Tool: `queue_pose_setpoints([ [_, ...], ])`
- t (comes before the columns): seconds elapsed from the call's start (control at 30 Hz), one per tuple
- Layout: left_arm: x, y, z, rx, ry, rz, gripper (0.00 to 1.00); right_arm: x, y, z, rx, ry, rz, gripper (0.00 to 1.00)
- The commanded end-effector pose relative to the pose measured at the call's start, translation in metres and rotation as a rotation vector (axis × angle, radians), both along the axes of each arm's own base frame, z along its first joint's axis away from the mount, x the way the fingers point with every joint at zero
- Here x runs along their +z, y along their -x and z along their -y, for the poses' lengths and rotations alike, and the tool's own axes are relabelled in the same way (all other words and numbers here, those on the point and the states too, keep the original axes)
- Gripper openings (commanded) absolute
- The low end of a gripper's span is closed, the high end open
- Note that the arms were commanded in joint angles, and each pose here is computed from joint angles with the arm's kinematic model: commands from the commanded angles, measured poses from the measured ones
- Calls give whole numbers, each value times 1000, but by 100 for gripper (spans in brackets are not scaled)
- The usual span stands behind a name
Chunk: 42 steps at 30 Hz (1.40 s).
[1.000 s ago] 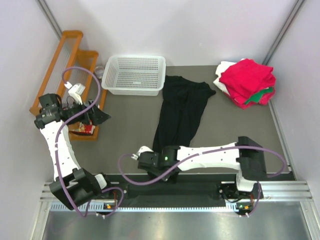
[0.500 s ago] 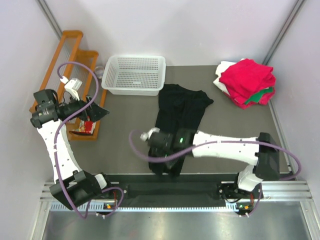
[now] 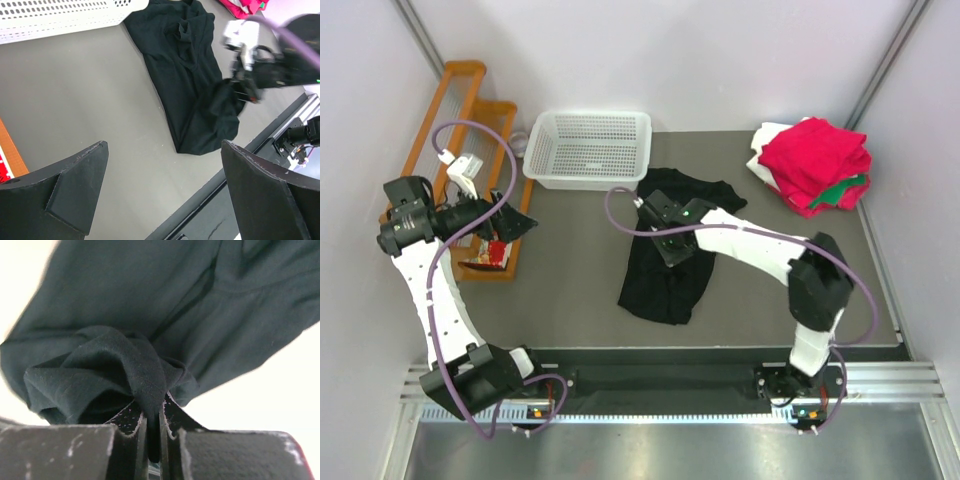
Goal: Fold and stack the t-shirts
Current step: Fold the tshirt
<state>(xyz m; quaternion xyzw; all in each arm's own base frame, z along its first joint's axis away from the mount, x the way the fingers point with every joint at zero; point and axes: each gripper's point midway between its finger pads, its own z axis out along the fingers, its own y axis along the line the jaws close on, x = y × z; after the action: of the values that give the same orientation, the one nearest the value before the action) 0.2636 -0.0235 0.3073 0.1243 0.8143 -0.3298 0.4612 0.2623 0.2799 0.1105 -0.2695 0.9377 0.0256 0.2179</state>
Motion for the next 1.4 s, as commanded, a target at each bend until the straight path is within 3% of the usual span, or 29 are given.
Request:
queue_pose_setpoints([
  [0.0,15,3,5,-28,11,55,99,-1,-53,-13,-31,-7,78,4],
  [0.17,11,8,7,-39,5,46,99,-7,-105,7,-132,36,113,4],
  [0.23,10,10,7,-43,0,46,99,-5,-124,18,-179,37,116,9],
  [0.27,10,10,8,-46,-4,47,99,-5,-129,21,-191,41,117,15],
  [0.3,10,11,8,-46,-4,45,99,-1,-138,26,-218,65,138,34],
  [0.37,10,12,8,-51,-8,50,99,4,-139,42,-255,138,151,53],
  [0.4,10,12,8,-53,-9,50,99,16,-148,49,-291,176,202,67],
  [0.53,9,11,10,-63,6,46,99,54,-154,66,-372,204,300,91],
  [0.63,11,15,14,-82,23,39,99,82,-149,74,-435,157,343,94],
  [0.73,5,20,23,-123,-21,40,99,91,-124,52,-379,20,297,94],
  [1.03,-5,19,40,-167,-37,18,99,52,-27,-29,-119,-257,35,95],
  [1.17,-11,18,51,-191,-28,-6,99,23,-18,-41,-90,-273,-53,95],
  [1.37,-21,19,65,-214,-72,-10,99,12,-38,-38,-131,-283,-60,95],
])
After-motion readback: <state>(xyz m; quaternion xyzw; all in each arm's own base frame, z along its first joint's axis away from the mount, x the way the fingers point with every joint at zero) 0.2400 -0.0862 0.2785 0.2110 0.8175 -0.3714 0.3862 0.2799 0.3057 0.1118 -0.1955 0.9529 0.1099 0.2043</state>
